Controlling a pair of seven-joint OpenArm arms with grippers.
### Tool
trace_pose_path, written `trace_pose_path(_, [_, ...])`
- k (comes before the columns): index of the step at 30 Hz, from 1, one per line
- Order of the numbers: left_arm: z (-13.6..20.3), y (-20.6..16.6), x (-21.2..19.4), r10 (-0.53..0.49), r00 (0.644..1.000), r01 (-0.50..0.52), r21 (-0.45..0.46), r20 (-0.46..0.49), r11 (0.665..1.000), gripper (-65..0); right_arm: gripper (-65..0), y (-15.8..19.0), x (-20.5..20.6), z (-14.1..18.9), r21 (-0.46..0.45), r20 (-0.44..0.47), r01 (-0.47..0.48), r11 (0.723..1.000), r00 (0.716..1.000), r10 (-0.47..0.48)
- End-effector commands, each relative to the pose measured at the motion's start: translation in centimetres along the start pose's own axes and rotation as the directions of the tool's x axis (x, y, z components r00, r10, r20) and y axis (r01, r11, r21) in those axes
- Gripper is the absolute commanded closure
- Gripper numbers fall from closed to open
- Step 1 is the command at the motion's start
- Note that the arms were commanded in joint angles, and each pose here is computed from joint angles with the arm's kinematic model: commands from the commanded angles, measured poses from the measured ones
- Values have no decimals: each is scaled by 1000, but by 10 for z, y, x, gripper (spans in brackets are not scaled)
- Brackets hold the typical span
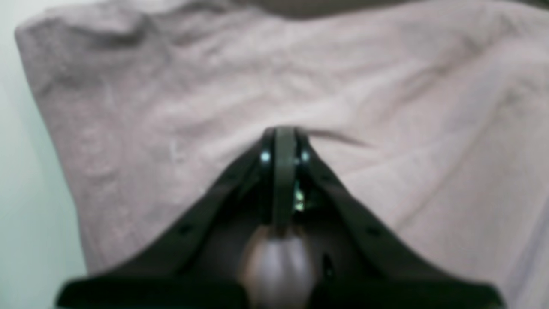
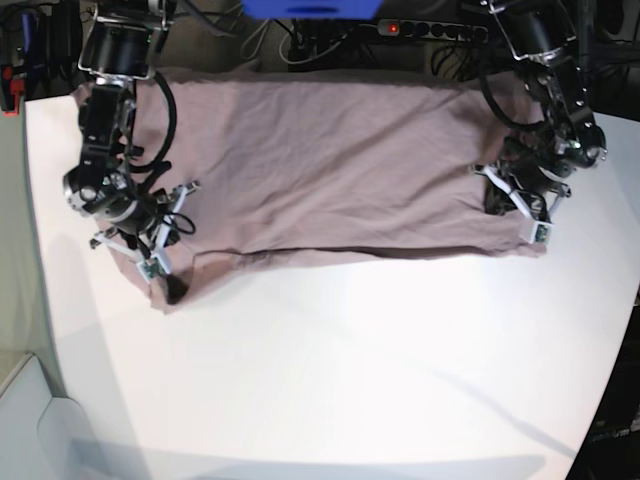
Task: Layout the t-shirt on the table in an organized manner, then fold the t-shirt properly
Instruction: 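Regrasp the shirt edge with the left gripper closer to the right gripper, then pull the shirt taut between both grippers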
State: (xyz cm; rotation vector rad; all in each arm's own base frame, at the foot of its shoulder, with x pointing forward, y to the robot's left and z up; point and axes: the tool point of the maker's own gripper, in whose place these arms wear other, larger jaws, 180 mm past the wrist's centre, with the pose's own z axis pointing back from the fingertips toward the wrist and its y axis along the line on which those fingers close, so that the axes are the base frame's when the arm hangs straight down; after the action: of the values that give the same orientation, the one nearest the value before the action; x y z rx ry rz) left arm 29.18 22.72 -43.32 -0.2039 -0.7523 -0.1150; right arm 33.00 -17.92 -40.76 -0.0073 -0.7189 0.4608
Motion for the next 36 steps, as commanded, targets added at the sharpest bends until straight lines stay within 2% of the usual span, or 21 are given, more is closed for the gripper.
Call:
trace_pose_path(1, [1,9,-7,-13,999,14,26,-46,1000,-9,-117,-7,22,3,-22,59,0,1000,998,1])
trace_pose_path(5, [0,10,-11,-6,999,7,24,-54,1000,-9,-254,-9,41,3,-26,98,0,1000,995,3])
trace_pose_path(8, [0,9,-11,-4,998,5,22,-55,1000,-9,-295,0,53,0,-6,112,-34,999,993,35])
trace_pose_path(12, [-1,7,-12,-3,998,4,19,-55,1000,-9,-299,21,78,-5,34,155,-83,996,985,77])
trace_pose_path(15, [-1,7,-12,-1,999,2,19,-54,1000,-9,-298,29,84,-10,55,163,-75,996,985,66])
trace_pose_path(23, [1,11,-13,-4,998,6,25,-59,1000,-9,-298,21,71,-29,82,101,-52,995,994,44])
trace_pose_path(30, [1,11,-13,-5,998,7,26,-60,1000,-9,-298,23,75,-28,86,139,-50,995,990,38])
trace_pose_path(36, [1,12,-11,-7,998,8,27,-56,1000,-9,-298,26,51,-42,120,70,-26,992,997,17])
